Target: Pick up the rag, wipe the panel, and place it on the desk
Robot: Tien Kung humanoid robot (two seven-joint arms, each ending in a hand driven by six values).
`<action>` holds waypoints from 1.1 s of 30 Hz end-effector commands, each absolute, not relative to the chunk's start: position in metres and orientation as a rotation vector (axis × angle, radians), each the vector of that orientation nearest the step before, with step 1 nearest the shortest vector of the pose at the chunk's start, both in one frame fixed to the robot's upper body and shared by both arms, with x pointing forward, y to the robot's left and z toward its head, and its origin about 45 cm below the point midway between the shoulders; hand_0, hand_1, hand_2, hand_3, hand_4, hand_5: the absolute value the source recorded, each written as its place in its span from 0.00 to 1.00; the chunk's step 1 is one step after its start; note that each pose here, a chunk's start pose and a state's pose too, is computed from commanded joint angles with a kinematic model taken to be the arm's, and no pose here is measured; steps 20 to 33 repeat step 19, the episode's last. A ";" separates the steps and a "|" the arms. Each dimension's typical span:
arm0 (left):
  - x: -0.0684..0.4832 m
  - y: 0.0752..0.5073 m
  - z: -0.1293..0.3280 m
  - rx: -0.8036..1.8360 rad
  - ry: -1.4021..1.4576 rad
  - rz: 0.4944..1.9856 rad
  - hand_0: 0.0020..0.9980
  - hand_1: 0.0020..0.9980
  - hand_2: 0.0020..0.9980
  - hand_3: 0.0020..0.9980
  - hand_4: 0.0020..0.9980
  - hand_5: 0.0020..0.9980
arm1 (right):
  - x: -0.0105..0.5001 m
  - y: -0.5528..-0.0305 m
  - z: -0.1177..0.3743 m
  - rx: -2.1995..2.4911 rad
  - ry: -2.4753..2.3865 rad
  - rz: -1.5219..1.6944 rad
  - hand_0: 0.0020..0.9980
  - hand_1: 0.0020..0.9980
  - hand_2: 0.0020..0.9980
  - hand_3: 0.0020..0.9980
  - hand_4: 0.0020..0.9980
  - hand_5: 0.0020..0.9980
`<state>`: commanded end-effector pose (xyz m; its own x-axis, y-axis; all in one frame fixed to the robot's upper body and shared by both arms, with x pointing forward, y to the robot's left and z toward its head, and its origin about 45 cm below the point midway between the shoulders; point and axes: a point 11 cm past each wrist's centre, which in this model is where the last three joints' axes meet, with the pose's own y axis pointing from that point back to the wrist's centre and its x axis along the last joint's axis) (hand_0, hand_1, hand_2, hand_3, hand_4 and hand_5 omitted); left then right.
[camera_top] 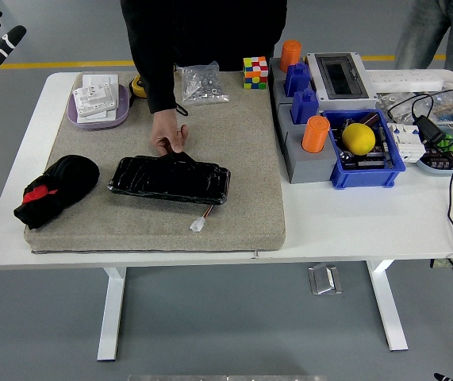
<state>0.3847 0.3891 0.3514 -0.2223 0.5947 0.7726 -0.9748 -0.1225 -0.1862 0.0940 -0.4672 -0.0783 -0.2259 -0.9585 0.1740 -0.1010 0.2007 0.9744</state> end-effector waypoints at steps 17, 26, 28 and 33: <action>0.381 0.392 0.345 0.681 -0.825 1.628 0.50 0.70 0.77 0.81 1.00 1.00 | 0.095 -0.461 -0.081 1.055 -1.517 -1.146 0.78 0.66 0.72 0.64 1.00 0.56; 0.380 0.392 0.343 0.687 -0.823 1.626 0.50 0.70 0.77 0.81 1.00 1.00 | 0.094 -0.461 -0.081 1.053 -1.515 -1.147 0.78 0.66 0.72 0.64 1.00 0.56; 0.380 0.392 0.343 0.687 -0.823 1.626 0.50 0.70 0.77 0.81 1.00 1.00 | 0.094 -0.461 -0.081 1.053 -1.515 -1.147 0.78 0.66 0.72 0.64 1.00 0.56; 0.380 0.392 0.343 0.687 -0.823 1.626 0.50 0.70 0.77 0.81 1.00 1.00 | 0.094 -0.461 -0.081 1.053 -1.515 -1.147 0.78 0.66 0.72 0.64 1.00 0.56</action>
